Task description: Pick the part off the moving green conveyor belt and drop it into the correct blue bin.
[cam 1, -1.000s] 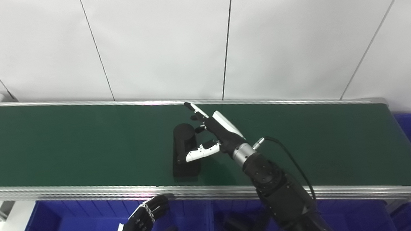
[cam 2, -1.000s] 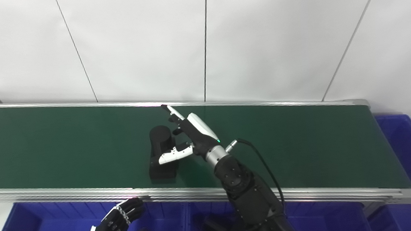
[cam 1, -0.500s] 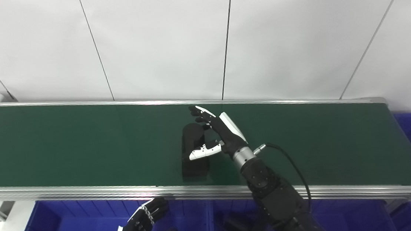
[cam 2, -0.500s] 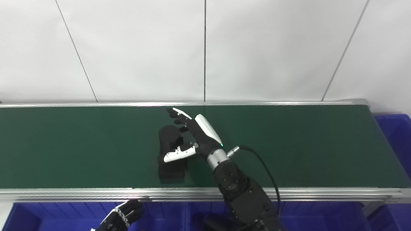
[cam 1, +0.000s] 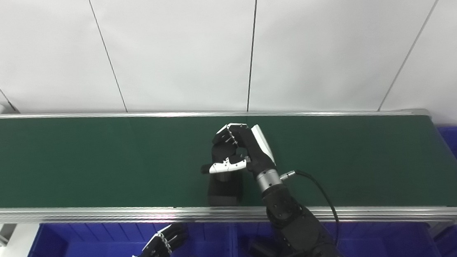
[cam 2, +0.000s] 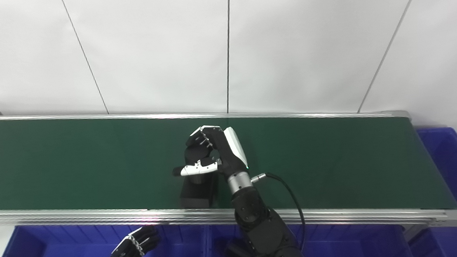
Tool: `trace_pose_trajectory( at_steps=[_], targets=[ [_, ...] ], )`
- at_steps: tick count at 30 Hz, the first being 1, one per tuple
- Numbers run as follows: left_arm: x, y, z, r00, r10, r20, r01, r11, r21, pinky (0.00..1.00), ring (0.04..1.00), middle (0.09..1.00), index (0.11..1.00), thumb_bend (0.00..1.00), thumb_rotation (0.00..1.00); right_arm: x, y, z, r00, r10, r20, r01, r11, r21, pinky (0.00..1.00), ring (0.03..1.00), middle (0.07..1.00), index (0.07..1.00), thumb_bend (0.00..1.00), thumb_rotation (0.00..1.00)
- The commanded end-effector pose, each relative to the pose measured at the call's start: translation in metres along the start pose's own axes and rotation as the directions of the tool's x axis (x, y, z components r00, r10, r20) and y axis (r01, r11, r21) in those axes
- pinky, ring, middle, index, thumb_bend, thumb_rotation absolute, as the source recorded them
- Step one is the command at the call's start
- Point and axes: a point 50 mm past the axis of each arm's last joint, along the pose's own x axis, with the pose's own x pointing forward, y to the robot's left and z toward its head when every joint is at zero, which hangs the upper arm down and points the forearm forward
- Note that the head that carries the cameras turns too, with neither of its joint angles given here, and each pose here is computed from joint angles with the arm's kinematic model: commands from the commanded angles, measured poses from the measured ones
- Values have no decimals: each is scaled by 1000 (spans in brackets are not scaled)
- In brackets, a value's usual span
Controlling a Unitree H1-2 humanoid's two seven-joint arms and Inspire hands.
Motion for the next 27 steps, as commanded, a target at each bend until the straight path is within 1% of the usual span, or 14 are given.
trace_pose_trajectory(
  at_steps=[1, 5, 10, 15, 18, 22, 27],
  targets=[
    [5, -4, 11, 998, -5, 68, 5, 1000, 7, 789, 726, 751, 726, 551, 0, 14, 5, 26, 994, -19, 108, 13, 999, 51, 131, 149, 177, 181, 671, 0],
    [4, -5, 10, 998, -3, 67, 3, 1000, 2, 803, 730, 749, 723, 558, 0, 12, 7, 24, 994, -25, 106, 22, 999, 31, 87, 110, 129, 132, 616, 0],
    [3, -6, 10, 998, -3, 64, 3, 1000, -2, 802, 731, 743, 719, 557, 0, 10, 6, 24, 992, -44, 114, 43, 999, 13, 40, 72, 94, 89, 558, 0],
    [3, -6, 9, 998, -2, 62, 2, 1000, -10, 797, 730, 741, 717, 570, 0, 7, 3, 25, 990, -56, 127, 54, 998, 17, 30, 65, 91, 83, 535, 0],
    [3, -7, 8, 998, -2, 59, 3, 1000, -8, 793, 730, 742, 716, 567, 0, 4, -1, 29, 983, -84, 161, 84, 996, 5, 40, 75, 99, 91, 559, 0],
    [3, -6, 8, 998, -8, 61, 8, 1000, -12, 794, 732, 745, 721, 559, 0, -1, -5, 40, 973, -96, 211, 92, 995, 30, 49, 81, 104, 96, 555, 0],
    [6, -5, 9, 998, -17, 64, 17, 1000, -4, 800, 738, 750, 722, 568, 0, -10, -12, 63, 947, -114, 301, 101, 993, 58, 45, 78, 105, 100, 552, 0]
  ],
)
